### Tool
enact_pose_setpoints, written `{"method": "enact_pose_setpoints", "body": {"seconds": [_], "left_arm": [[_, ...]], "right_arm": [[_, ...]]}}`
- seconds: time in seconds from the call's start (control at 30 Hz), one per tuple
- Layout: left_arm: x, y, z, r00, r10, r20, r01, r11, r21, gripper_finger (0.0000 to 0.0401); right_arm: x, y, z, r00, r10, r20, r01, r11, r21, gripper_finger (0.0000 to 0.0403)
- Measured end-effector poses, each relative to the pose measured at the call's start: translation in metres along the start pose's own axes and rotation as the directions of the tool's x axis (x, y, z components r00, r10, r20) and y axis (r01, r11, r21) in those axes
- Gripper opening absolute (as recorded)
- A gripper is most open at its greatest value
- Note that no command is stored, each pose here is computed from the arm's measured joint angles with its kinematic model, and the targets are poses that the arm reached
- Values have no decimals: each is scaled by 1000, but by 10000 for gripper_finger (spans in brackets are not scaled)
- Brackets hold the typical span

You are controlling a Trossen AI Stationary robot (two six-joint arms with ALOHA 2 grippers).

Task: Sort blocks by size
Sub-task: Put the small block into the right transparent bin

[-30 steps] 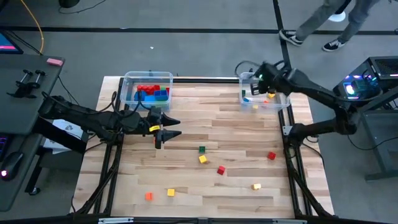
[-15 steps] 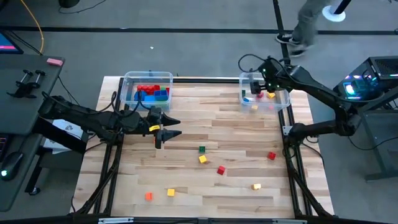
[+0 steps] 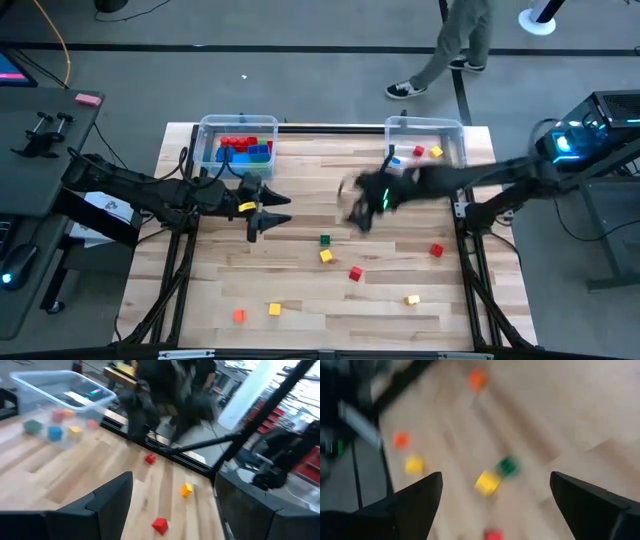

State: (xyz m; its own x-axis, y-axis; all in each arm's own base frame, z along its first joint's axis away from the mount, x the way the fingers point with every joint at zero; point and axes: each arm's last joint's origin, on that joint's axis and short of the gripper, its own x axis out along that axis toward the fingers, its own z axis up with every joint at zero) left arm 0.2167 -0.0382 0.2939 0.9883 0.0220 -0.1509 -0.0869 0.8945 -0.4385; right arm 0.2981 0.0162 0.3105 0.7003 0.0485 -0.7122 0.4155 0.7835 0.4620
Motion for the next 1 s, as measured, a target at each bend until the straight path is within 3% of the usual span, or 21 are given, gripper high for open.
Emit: {"method": "enact_pose_setpoints", "body": {"seconds": [0.1, 0.17, 0.23, 0.3, 0.37, 0.67, 0.87, 1.0], "left_arm": [[0, -2, 1, 999, -44, -8, 44, 999, -3, 268], [0, -3, 1, 998, -63, -5, 63, 998, -5, 268], [0, -3, 2, 998, -69, 2, 69, 998, -6, 268], [0, -4, 3, 997, -75, 13, 75, 997, -9, 268], [0, -4, 4, 997, -78, 19, 78, 997, -10, 268], [-1, -6, 8, 993, -103, 66, 104, 994, -17, 268], [-1, -7, 9, 991, -108, 76, 110, 994, -19, 268], [-1, -8, 12, 988, -120, 100, 123, 992, -25, 268]], "right_arm": [[35, 29, -31, 992, 3, -128, -14, 996, -86, 365], [55, 42, -46, 982, -31, -185, 18, 997, -73, 366], [74, 47, -55, 973, -98, -210, 115, 991, 69, 366], [95, 50, -60, 962, -161, -221, 218, 939, 266, 366], [116, 53, -63, 948, -198, -248, 281, 888, 365, 366], [176, 78, -68, 829, -451, -332, 547, 778, 310, 366], [202, 84, -62, 820, -455, -346, 558, 768, 314, 366], [221, 73, -65, 795, -474, -378, 594, 735, 327, 361]]}}
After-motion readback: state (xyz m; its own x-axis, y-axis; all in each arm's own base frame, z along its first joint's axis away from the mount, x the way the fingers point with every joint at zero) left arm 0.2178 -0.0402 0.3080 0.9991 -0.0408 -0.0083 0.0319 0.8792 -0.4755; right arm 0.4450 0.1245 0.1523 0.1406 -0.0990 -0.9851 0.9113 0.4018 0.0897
